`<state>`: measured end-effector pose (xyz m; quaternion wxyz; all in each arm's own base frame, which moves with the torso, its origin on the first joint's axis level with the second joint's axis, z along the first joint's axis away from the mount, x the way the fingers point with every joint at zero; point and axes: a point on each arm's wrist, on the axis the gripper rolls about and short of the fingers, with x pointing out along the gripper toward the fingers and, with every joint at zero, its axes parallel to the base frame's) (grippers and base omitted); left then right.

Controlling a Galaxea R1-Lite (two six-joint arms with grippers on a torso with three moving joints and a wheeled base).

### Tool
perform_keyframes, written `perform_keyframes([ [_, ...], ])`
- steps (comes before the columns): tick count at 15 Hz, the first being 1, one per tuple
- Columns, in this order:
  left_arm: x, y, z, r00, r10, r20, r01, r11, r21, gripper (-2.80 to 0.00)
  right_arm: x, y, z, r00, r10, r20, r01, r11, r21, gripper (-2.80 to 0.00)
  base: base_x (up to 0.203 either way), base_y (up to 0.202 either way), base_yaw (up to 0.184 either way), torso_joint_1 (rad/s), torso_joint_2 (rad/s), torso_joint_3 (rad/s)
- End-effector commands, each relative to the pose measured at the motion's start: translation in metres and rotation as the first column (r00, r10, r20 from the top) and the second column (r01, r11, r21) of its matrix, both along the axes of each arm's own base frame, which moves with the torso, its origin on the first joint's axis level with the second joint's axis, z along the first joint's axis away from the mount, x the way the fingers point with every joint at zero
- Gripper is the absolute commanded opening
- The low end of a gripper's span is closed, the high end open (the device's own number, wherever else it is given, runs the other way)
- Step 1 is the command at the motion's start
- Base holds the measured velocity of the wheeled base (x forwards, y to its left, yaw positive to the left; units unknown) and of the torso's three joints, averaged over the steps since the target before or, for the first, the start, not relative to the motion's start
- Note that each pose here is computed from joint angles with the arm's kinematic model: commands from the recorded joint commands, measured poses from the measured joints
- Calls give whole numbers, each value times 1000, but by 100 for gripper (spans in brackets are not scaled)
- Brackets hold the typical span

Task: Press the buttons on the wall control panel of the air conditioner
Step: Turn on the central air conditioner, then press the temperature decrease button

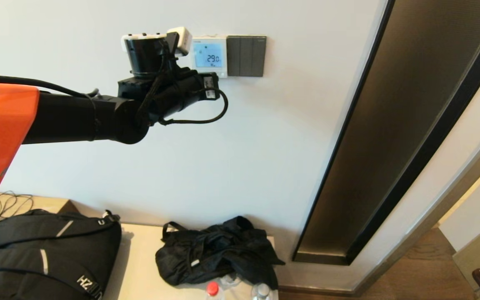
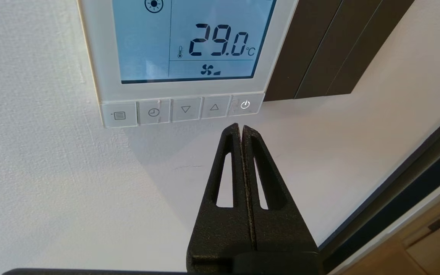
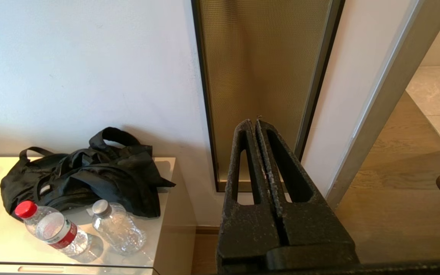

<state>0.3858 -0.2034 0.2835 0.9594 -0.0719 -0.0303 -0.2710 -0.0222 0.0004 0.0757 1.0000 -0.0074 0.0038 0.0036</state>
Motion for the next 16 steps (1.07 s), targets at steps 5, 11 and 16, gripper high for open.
perform_keyframes([
  [5, 9, 13, -1, 999, 35, -2, -35, 999, 4, -280, 0, 0, 0, 1000, 0, -2, 0, 1000, 0, -280, 0, 0, 0, 0, 0, 0],
  [11, 14, 12, -7, 999, 38, -11, -38, 999, 9, -280, 0, 0, 0, 1000, 0, -2, 0, 1000, 0, -280, 0, 0, 0, 0, 0, 0],
  [16, 21, 12, -7, 999, 44, -12, -44, 999, 9, -280, 0, 0, 0, 1000, 0, -2, 0, 1000, 0, -280, 0, 0, 0, 0, 0, 0],
])
